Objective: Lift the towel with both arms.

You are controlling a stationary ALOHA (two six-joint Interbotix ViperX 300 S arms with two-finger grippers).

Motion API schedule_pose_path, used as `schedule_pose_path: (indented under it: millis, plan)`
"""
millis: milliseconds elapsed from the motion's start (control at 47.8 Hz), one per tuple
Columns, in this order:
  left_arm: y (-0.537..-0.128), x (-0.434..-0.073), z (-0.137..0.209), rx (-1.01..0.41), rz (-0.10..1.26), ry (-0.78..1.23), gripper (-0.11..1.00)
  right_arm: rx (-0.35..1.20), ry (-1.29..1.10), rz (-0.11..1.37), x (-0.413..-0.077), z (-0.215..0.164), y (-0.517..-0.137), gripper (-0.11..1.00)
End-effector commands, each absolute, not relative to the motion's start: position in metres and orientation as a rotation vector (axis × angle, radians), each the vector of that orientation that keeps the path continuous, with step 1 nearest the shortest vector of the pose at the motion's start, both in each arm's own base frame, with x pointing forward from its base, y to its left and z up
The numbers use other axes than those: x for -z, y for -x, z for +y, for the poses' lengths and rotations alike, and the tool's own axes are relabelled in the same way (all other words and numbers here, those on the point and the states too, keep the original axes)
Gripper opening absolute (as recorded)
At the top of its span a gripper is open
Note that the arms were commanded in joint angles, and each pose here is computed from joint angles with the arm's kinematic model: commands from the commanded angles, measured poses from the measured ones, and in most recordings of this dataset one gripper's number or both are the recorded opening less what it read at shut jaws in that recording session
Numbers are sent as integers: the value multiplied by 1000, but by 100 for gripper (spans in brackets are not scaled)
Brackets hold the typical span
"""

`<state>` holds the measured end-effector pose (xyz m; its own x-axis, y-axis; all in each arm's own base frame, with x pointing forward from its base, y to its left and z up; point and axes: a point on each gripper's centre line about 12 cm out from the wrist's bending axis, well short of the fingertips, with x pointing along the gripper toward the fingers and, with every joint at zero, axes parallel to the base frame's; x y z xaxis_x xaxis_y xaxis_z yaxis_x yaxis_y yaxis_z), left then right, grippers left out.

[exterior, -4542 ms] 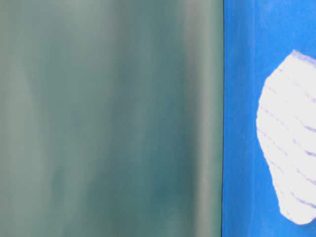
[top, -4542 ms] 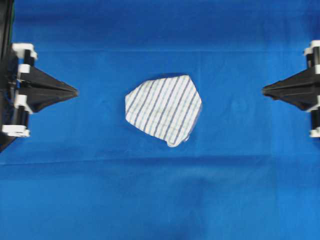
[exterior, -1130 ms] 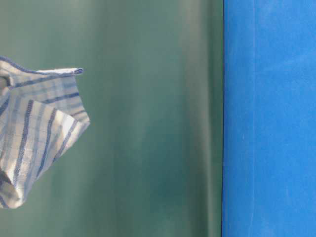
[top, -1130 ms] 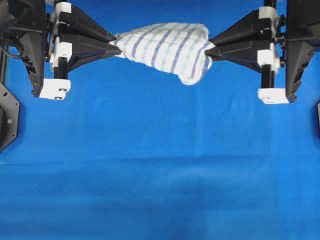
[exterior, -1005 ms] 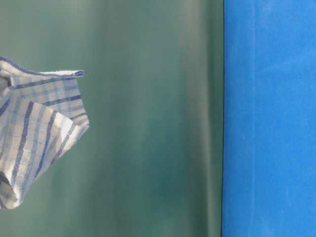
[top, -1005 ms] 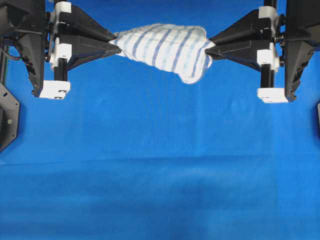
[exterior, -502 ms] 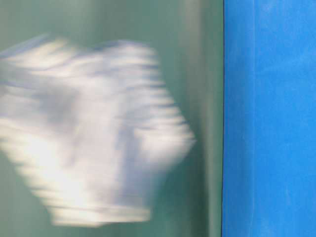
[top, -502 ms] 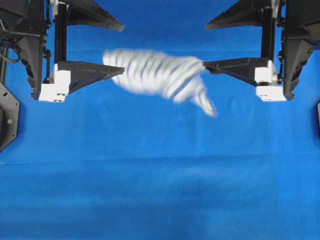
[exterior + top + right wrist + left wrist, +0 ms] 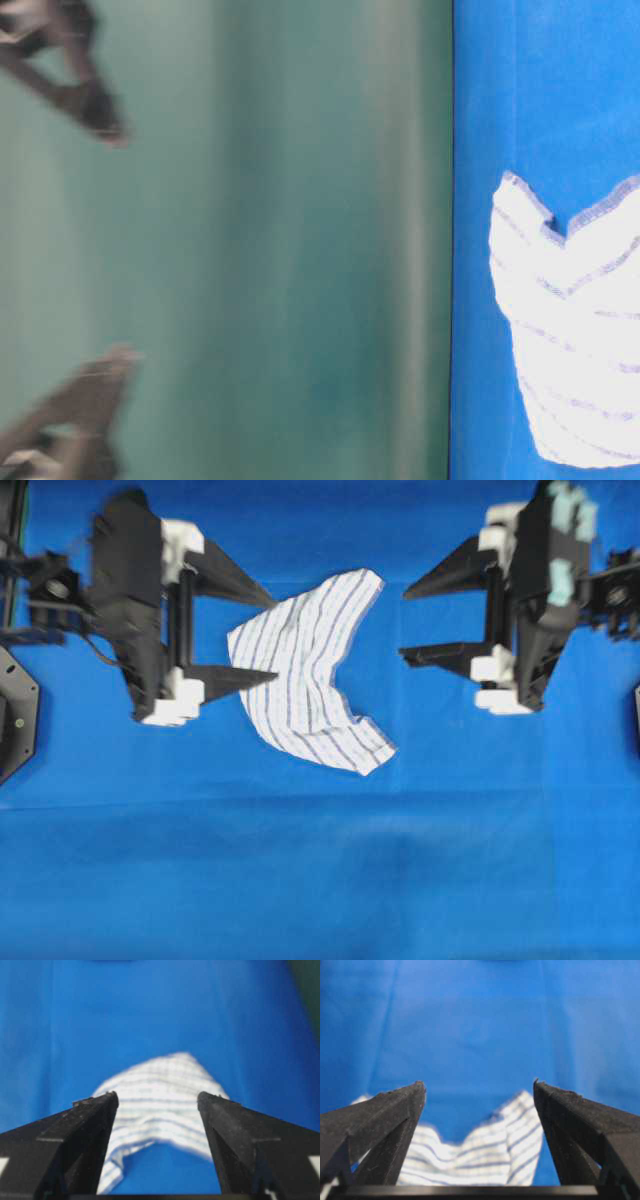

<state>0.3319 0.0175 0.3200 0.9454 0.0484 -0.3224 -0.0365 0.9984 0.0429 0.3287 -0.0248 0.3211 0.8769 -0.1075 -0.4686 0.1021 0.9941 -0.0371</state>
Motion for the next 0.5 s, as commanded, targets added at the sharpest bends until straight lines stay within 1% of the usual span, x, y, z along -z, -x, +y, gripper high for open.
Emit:
schedule_pose_path:
  millis: [0,251,356,481]
  plan:
    - [-336,-306,17,-44,312,-39,93,105,-13,486,-303,-25,-332,66]
    - [-349,-247,27,-67,400,-32,93,99,-94,576,-231,-22,-353,66]
    - [-353,-216,29,-70,465,-29,93,98,-111,615,-207,-22,-361,66]
    - [-356,-186,27,-67,518,-22,93,98,-126,670,-178,-21,-370,66]
